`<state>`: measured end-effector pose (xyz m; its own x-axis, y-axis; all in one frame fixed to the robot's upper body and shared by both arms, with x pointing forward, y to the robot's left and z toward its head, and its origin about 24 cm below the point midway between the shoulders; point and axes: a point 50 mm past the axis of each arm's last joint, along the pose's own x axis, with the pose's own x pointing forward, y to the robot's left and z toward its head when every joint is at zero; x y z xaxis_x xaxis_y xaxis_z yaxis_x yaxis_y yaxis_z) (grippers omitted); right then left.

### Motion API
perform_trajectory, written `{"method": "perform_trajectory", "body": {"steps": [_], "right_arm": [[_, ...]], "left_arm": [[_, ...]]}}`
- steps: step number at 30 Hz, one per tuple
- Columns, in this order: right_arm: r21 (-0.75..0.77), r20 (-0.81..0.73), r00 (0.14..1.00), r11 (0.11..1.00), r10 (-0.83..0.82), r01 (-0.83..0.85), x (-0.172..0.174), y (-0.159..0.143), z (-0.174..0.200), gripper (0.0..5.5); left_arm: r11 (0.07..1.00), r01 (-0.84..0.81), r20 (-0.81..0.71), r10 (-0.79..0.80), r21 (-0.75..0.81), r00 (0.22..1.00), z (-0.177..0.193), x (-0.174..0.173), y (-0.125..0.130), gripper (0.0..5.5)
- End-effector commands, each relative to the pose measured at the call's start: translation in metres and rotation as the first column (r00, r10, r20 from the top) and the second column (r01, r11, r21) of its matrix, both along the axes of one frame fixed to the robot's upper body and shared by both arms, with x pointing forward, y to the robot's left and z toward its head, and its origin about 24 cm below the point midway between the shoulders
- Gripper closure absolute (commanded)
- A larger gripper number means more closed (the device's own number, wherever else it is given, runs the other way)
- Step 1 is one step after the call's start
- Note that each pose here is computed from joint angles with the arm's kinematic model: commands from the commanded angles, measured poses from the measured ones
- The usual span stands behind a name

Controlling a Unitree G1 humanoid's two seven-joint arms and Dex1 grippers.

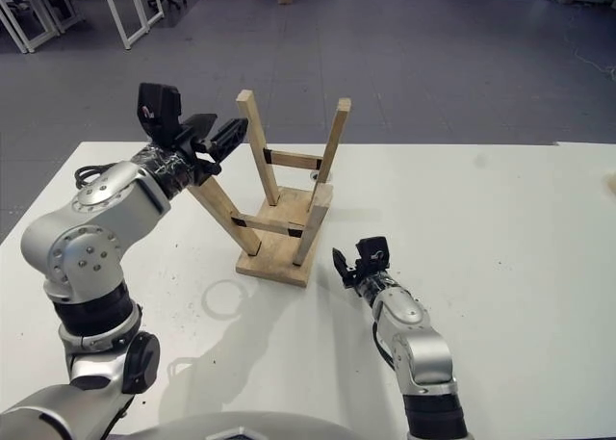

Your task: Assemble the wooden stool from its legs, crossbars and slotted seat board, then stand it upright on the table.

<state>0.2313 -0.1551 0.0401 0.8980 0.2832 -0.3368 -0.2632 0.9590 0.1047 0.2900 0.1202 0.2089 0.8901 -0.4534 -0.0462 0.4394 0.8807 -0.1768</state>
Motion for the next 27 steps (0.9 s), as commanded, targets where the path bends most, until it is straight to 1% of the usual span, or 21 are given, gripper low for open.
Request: {"method": "perform_trajectory", "body": {"steps": [1, 3, 5, 6, 7, 8, 9, 10, 12, 13, 15, 16, 17, 19, 21, 23, 24, 25, 26, 27], "right_arm": [[0.001, -0.01, 1.0, 1.0, 0.002, -0.002, -0.003, 0.002, -0.002, 2.72], [-0.009, -0.014, 1.0, 1.0, 0.026, -0.026, -0.002, 0.003, -0.001, 2.72], [-0.04, -0.012, 0.996, 0.996, 0.085, -0.086, 0.0, 0.006, 0.005, 2.72], [-0.08, -0.022, 0.987, 0.984, 0.158, -0.16, 0.0, 0.01, 0.01, 2.72], [-0.138, -0.066, 0.958, 0.948, 0.279, -0.285, -0.003, 0.016, 0.014, 2.72], [-0.191, -0.121, 0.913, 0.894, 0.389, -0.406, -0.007, 0.021, 0.017, 2.72], [-0.223, -0.164, 0.875, 0.846, 0.456, -0.483, -0.009, 0.026, 0.019, 2.72], [-0.231, -0.195, 0.825, 0.793, 0.53, -0.564, -0.006, 0.039, 0.019, 2.72], [-0.215, -0.167, 0.747, 0.716, 0.643, -0.664, 0.003, 0.075, 0.024, 2.72], [-0.176, -0.113, 0.721, 0.7, 0.684, -0.692, 0.007, 0.096, 0.032, 2.72], [-0.11, 0.002, 0.712, 0.708, 0.702, -0.698, 0.015, 0.125, 0.048, 2.72], [-0.093, 0.046, 0.72, 0.721, 0.692, -0.687, 0.019, 0.133, 0.054, 2.72], [-0.088, 0.083, 0.736, 0.741, 0.671, -0.666, 0.023, 0.134, 0.059, 2.72], [-0.086, 0.102, 0.769, 0.776, 0.631, -0.625, 0.027, 0.12, 0.059, 2.72], [-0.054, 0.058, 0.808, 0.81, 0.586, -0.583, 0.023, 0.087, 0.05, 2.72], [0.006, -0.015, 0.808, 0.808, 0.589, -0.589, 0.006, 0.054, 0.041, 2.72], [0.049, -0.058, 0.785, 0.787, 0.617, -0.615, -0.006, 0.04, 0.037, 2.75], [0.097, -0.105, 0.739, 0.747, 0.665, -0.658, -0.02, 0.03, 0.035, 2.54], [0.145, -0.14, 0.692, 0.706, 0.708, -0.694, -0.032, 0.022, 0.035, 2.45], [0.179, -0.155, 0.649, 0.667, 0.745, -0.723, -0.04, 0.018, 0.037, 2.21]], "left_arm": [[0.998, 0.059, 0.031, -0.058, -0.034, 0.998, 0.032, 0.003, -0.001, 2.44], [0.981, 0.174, 0.136, -0.162, -0.083, 0.977, 0.072, -0.009, -0.011, 2.44], [0.957, 0.255, 0.236, -0.219, -0.135, 0.947, 0.109, -0.019, -0.011, 2.44], [0.955, 0.251, 0.274, -0.203, -0.156, 0.94, 0.125, -0.02, -0.005, 2.44], [0.963, 0.213, 0.294, -0.157, -0.167, 0.943, 0.135, -0.019, 0.006, 2.44], [0.974, 0.149, 0.3, -0.091, -0.174, 0.949, 0.14, -0.017, 0.019, 2.44], [0.981, 0.084, 0.299, -0.029, -0.174, 0.954, 0.142, -0.015, 0.031, 2.44], [0.986, -0.026, 0.288, 0.073, -0.164, 0.955, 0.138, -0.012, 0.048, 2.44], [0.963, -0.234, 0.258, 0.261, -0.131, 0.93, 0.126, -0.004, 0.073, 2.44], [0.946, -0.305, 0.241, 0.324, -0.112, 0.915, 0.117, 0.0, 0.08, 2.44], [0.922, -0.382, 0.224, 0.385, -0.058, 0.895, 0.098, 0.005, 0.087, 2.44], [0.915, -0.401, 0.214, 0.399, -0.038, 0.892, 0.087, 0.005, 0.09, 2.44], [0.921, -0.389, 0.198, 0.386, -0.026, 0.901, 0.075, 0.004, 0.091, 2.44], [0.943, -0.331, 0.186, 0.331, -0.033, 0.925, 0.057, -0.001, 0.092, 2.44], [0.959, -0.278, 0.203, 0.284, -0.06, 0.937, 0.047, -0.008, 0.099, 2.44], [0.964, -0.256, 0.234, 0.265, -0.067, 0.936, 0.044, -0.015, 0.111, 2.44], [0.966, -0.245, 0.253, 0.259, -0.088, 0.932, 0.048, -0.018, 0.12, 2.24], [0.971, -0.207, 0.273, 0.233, -0.122, 0.933, 0.052, -0.022, 0.13, 2.11], [0.976, -0.158, 0.286, 0.196, -0.151, 0.938, 0.057, -0.025, 0.138, 1.97], [0.979, -0.113, 0.297, 0.16, -0.168, 0.941, 0.06, -0.028, 0.144, 1.8]]}}
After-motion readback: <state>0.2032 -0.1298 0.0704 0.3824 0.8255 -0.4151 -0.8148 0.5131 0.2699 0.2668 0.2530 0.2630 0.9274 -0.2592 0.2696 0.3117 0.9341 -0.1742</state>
